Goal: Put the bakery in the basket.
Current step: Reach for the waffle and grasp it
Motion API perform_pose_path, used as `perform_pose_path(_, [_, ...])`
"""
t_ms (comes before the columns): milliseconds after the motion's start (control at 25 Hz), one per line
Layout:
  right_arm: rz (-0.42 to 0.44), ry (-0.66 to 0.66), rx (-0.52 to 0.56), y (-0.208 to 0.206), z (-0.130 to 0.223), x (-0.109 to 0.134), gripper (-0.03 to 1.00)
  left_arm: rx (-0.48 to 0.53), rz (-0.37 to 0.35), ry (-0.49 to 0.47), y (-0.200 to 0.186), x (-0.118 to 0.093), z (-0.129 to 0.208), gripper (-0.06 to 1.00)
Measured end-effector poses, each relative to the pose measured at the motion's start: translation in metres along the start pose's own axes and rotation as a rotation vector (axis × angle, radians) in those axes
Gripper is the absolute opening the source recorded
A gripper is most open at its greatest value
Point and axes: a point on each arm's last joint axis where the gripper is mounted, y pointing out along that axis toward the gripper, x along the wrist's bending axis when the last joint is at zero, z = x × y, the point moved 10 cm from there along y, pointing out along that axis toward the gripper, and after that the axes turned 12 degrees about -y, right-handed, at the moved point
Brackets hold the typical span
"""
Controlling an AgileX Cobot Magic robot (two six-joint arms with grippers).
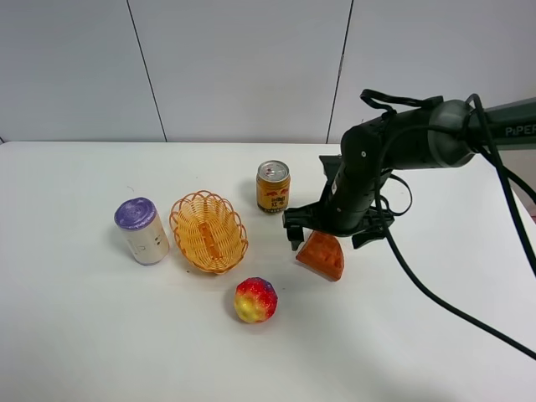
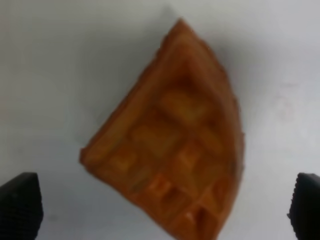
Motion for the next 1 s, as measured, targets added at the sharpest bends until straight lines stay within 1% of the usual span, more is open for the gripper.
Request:
perform_pose_path(160, [0.009,0.038,-0.009,0.0,-0.005,-0.011,0.99,0.0,0.0,0.0,0.0,0.0,0.0,0.94])
perform_pose_path(280, [0.008,0.063,-0.042,0.0,-0.012,-0.015,0.99,0.0,0.0,0.0,0.0,0.0,0.0,0.94])
perform_pose_path(360, [0.005,0.079,-0.052,0.003,-0.014,-0.014,0.99,0.0,0.0,0.0,0.0,0.0,0.0,0.94])
perform_pose_path(560, [0.009,0.107,-0.036,0.018,-0.013,-0.015,0.99,0.0,0.0,0.0,0.0,0.0,0.0,0.94])
perform_pose_path(720, [0.015,0.12,-0.005,0.031,-0.007,-0.016,0.99,0.0,0.0,0.0,0.0,0.0,0.0,0.94])
perform_pose_path(960, [0.005,0.14,0.004,0.041,-0.004,-0.01,0.99,0.0,0.0,0.0,0.0,0.0,0.0,0.94])
perform_pose_path(1000, [0.003,0.14,0.005,0.041,-0.004,-0.008,0.98,0.0,0.0,0.0,0.0,0.0,0.0,0.94])
